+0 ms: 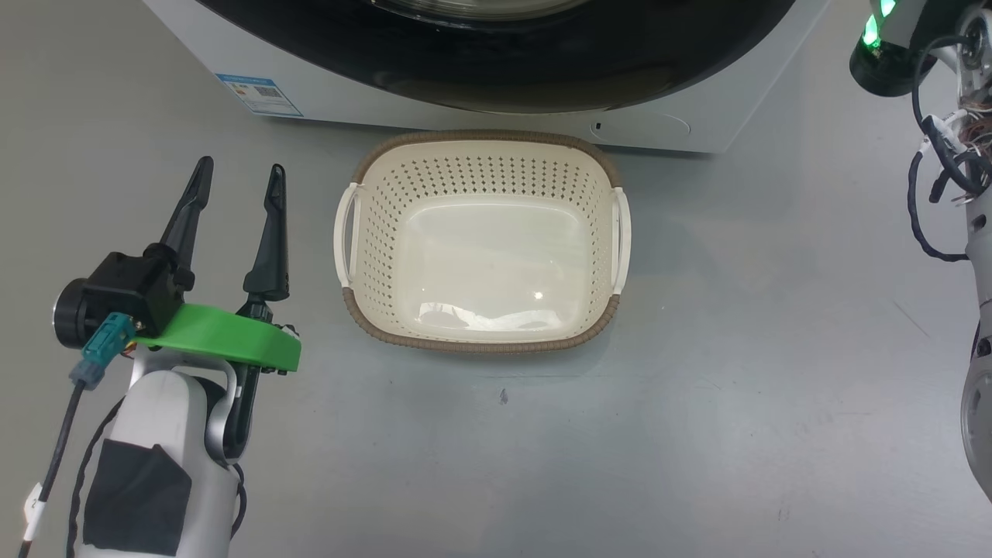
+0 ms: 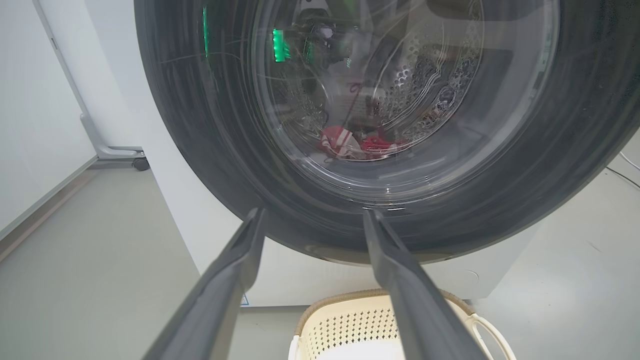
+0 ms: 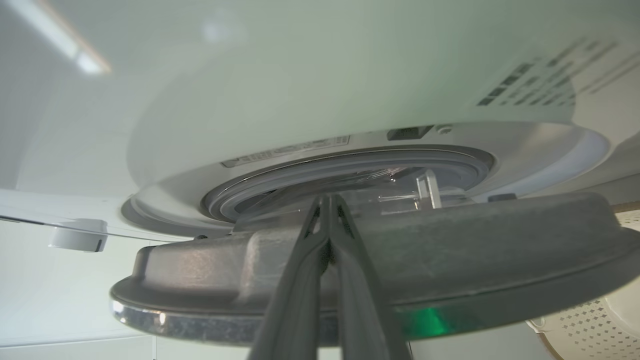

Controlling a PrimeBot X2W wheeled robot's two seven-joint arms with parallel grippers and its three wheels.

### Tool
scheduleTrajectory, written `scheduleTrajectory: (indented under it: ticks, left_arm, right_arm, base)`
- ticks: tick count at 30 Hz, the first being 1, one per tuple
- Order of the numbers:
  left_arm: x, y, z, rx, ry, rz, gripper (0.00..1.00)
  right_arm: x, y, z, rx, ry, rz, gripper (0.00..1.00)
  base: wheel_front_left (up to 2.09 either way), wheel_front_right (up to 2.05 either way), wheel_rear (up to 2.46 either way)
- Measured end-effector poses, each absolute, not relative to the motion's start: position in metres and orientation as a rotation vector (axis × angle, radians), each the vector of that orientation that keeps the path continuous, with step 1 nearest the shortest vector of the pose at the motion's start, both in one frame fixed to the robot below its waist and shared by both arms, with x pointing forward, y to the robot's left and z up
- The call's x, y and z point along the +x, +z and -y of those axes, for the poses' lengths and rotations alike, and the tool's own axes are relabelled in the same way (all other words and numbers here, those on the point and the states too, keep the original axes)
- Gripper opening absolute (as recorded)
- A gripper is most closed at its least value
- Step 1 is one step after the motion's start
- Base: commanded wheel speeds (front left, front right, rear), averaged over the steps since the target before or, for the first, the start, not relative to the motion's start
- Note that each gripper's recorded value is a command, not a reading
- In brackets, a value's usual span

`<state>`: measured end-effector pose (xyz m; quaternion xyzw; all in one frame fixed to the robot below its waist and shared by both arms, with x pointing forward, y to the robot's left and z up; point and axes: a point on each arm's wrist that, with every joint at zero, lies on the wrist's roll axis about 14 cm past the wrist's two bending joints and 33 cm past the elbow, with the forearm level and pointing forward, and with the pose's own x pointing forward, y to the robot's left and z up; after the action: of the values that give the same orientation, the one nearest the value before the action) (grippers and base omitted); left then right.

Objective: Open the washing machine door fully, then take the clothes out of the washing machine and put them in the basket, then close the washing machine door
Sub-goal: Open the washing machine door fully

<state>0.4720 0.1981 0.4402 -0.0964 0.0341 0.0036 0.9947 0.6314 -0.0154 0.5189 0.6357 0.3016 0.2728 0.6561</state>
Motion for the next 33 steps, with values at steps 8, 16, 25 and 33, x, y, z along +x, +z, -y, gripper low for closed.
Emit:
scheduleTrajectory:
  ticks: [8,16,25,33]
  left_arm:
    - [0.472,0.447,-0.195,-0.192,-0.004,-0.054,1.0]
    - [0.472,0.454,-0.191,-0.18,-0.019,-0.039,1.0]
    - [0.468,0.462,-0.187,-0.177,-0.028,-0.028,1.0]
    - [0.461,0.465,-0.187,-0.178,-0.027,-0.025,1.0]
  right_arm:
    - [0.621,0.526,0.012,1.438,0.658,-0.702,0.0]
    - [0.604,0.526,0.011,1.441,0.685,-0.733,0.0]
    - [0.584,0.526,0.008,1.458,0.709,-0.763,0.0]
    - [0.563,0.523,0.001,1.466,0.739,-0.809,0.0]
  base:
    - [0.0,0.0,0.0]
    - [0.0,0.0,0.0]
    - [0.0,0.0,0.0]
    - [0.0,0.0,0.0]
